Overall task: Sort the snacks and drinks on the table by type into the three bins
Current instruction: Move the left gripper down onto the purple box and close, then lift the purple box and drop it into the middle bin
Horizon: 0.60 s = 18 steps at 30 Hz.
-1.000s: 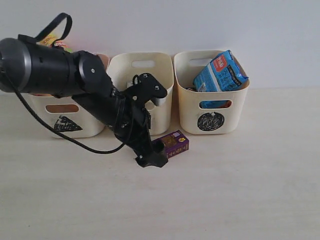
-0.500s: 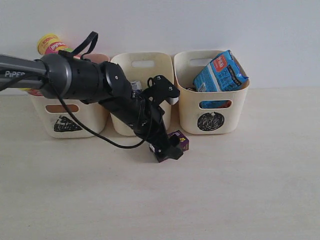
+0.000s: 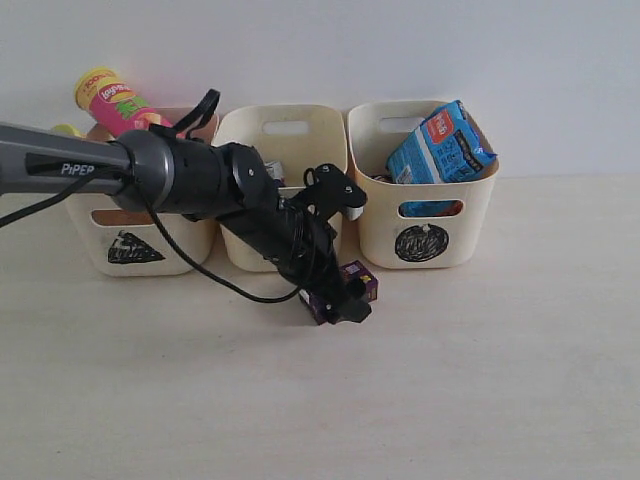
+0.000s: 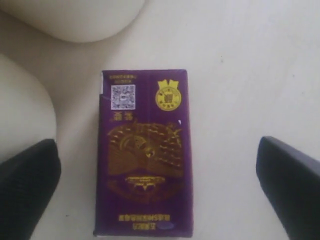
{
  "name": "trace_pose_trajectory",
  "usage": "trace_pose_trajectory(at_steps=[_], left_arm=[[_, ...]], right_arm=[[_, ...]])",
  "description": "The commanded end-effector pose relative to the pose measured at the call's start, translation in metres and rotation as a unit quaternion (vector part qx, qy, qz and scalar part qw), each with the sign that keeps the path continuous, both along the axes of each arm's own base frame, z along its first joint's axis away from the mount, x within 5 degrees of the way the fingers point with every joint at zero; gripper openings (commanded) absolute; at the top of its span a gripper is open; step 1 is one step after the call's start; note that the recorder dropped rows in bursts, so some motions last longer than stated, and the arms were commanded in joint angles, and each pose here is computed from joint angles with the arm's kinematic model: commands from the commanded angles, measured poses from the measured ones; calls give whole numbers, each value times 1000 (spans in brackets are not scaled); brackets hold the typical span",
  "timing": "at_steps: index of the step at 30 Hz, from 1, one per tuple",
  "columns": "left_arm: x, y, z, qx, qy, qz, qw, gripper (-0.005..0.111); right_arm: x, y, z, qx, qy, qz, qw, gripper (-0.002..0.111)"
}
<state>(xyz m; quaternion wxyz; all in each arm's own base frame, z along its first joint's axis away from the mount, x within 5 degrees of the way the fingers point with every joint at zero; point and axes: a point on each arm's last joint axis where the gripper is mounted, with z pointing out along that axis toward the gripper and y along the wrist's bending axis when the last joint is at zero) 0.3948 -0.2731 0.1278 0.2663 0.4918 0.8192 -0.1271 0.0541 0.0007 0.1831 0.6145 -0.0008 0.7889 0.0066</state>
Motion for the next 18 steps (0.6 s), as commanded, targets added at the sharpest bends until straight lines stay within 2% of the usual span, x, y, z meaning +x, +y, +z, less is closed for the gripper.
trace_pose_trajectory(at_steps=[1, 9, 14, 17, 18], left_arm=[[2, -4, 2, -10, -14, 10, 1000, 100], [8, 5, -23, -3, 20, 37, 999, 98], [9, 5, -28, -3, 18, 40, 999, 97], [9, 5, -30, -2, 19, 41, 999, 91], [9, 5, -30, -2, 18, 41, 999, 86]], right_arm=[[0, 0, 1, 0, -6, 0, 1000, 0], [0, 0, 1, 0, -6, 0, 1000, 0], [0, 0, 1, 0, -6, 0, 1000, 0], [0, 0, 1, 0, -6, 0, 1000, 0], [0, 0, 1, 0, -6, 0, 1000, 0]])
